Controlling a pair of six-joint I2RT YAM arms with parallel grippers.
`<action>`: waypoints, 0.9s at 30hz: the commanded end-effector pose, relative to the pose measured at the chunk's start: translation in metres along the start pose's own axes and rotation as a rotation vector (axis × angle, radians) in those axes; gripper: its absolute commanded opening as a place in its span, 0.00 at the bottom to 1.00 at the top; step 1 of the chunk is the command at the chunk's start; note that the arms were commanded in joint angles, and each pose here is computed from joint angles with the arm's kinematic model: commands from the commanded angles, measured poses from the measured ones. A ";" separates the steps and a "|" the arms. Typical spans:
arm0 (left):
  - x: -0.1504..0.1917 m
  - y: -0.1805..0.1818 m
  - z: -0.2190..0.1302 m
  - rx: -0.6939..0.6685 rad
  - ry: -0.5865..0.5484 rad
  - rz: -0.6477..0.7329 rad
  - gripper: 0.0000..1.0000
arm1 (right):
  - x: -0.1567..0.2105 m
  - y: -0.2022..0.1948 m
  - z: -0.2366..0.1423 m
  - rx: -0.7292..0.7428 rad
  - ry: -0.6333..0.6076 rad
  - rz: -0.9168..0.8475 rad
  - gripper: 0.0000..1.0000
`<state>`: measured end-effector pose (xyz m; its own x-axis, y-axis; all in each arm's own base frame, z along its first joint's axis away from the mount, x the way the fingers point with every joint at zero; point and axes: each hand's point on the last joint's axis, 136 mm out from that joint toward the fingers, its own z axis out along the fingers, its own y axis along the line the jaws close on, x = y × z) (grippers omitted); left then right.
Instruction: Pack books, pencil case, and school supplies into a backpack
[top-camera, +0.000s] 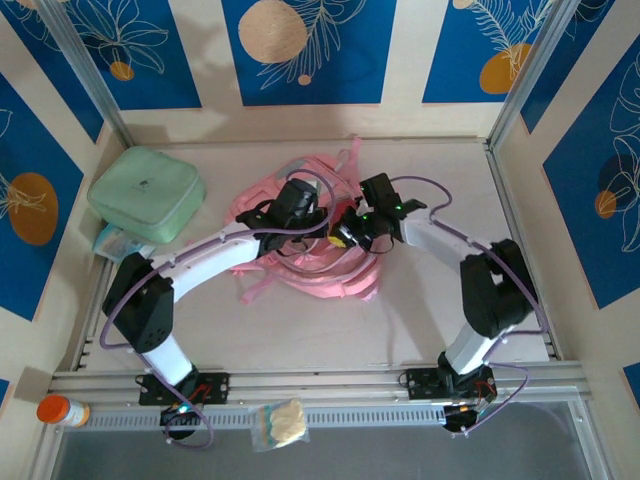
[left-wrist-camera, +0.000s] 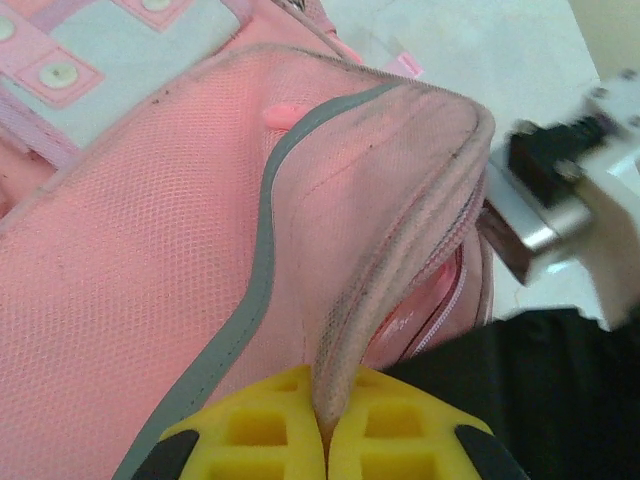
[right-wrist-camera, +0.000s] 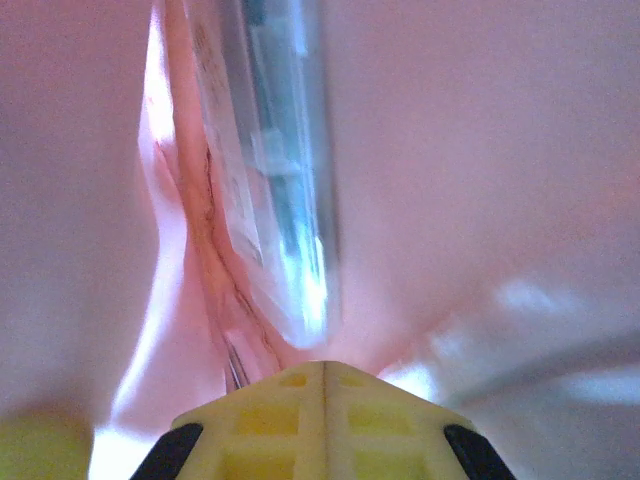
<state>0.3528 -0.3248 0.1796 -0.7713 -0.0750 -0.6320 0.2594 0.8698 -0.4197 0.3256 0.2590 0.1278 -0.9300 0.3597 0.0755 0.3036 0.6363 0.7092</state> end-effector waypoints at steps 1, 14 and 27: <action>-0.006 -0.032 0.001 0.147 -0.011 -0.026 0.02 | 0.004 -0.010 -0.029 0.034 -0.045 -0.044 0.06; 0.001 -0.016 -0.051 0.253 0.027 -0.072 0.54 | 0.025 -0.059 -0.090 0.363 -0.171 -0.191 0.13; 0.033 0.101 -0.044 0.084 0.007 -0.331 0.61 | 0.088 -0.023 -0.026 0.558 -0.168 -0.341 0.45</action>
<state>0.3216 -0.2182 0.1330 -0.8441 -0.3012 -0.4435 0.0373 0.7923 -0.6090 0.2289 0.2526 0.1356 -0.9734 0.1076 -0.2024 0.0530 0.9646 0.2583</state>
